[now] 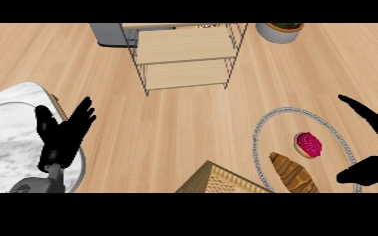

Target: Pick the cupcake from the placemat and place it in the tiered shelf

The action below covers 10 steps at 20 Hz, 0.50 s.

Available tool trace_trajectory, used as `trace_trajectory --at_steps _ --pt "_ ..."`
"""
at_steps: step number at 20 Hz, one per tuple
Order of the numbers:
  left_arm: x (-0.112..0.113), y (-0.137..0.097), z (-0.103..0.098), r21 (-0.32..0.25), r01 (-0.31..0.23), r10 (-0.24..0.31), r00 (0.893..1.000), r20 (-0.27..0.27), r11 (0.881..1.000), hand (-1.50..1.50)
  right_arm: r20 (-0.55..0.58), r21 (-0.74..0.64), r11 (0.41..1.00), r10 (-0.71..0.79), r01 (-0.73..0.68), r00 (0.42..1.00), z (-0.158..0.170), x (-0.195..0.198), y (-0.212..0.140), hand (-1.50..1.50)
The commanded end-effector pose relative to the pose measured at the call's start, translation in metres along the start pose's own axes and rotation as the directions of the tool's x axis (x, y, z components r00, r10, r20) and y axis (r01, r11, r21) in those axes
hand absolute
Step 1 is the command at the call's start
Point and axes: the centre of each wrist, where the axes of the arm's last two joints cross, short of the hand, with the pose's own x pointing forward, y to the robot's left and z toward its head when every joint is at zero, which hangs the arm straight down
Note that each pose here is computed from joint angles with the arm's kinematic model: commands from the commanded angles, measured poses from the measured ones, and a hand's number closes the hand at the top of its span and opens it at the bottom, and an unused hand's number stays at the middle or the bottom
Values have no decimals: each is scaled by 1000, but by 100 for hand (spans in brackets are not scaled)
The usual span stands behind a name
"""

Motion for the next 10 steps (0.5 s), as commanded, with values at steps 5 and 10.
trace_trajectory --at_steps 5,10 --pt "-14 1 2 -13 -14 13 999 -45 1000 0 -48 -10 1000 13 -13 999 -12 6 29 -150" --pt "-21 -4 9 -29 -4 3 999 -35 1000 0 -85 -24 998 59 -62 995 -14 -3 37 -150"
